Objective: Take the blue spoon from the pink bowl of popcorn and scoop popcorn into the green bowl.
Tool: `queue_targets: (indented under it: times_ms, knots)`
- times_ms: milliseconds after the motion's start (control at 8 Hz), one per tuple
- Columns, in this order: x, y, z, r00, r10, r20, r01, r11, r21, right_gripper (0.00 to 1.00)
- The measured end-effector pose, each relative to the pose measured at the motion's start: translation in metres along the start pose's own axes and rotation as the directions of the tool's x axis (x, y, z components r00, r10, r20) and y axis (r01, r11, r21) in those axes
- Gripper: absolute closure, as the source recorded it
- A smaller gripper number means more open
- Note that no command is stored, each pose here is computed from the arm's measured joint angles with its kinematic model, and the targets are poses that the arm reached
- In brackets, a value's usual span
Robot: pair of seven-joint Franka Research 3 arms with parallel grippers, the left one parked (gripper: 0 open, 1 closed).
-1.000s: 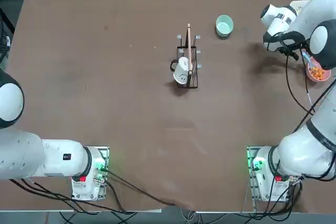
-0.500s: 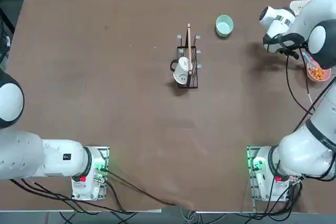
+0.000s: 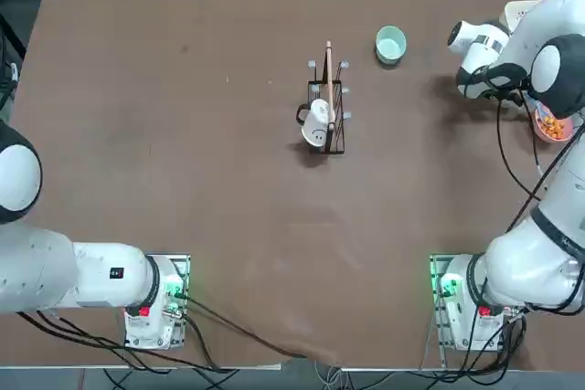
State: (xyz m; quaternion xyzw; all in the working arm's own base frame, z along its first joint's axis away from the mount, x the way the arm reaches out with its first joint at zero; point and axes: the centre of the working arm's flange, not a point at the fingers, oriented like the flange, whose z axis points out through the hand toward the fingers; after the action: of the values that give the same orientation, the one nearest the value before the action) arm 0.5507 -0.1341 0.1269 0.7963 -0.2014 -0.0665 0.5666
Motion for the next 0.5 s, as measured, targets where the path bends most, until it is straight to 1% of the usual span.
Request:
queue_targets:
  times_ms: [250, 375, 500]
  knots:
    - [0.0008, 0.0008, -0.0031, 1.000, 0.002, -0.003, -0.002, 1.000, -0.008, 0.51]
    - [0.0002, 0.0013, -0.0035, 1.000, 0.001, -0.002, -0.001, 1.000, -0.016, 0.53]
    - [-0.0001, 0.0019, -0.0034, 1.000, 0.001, -0.001, -0.001, 1.000, -0.023, 0.59]
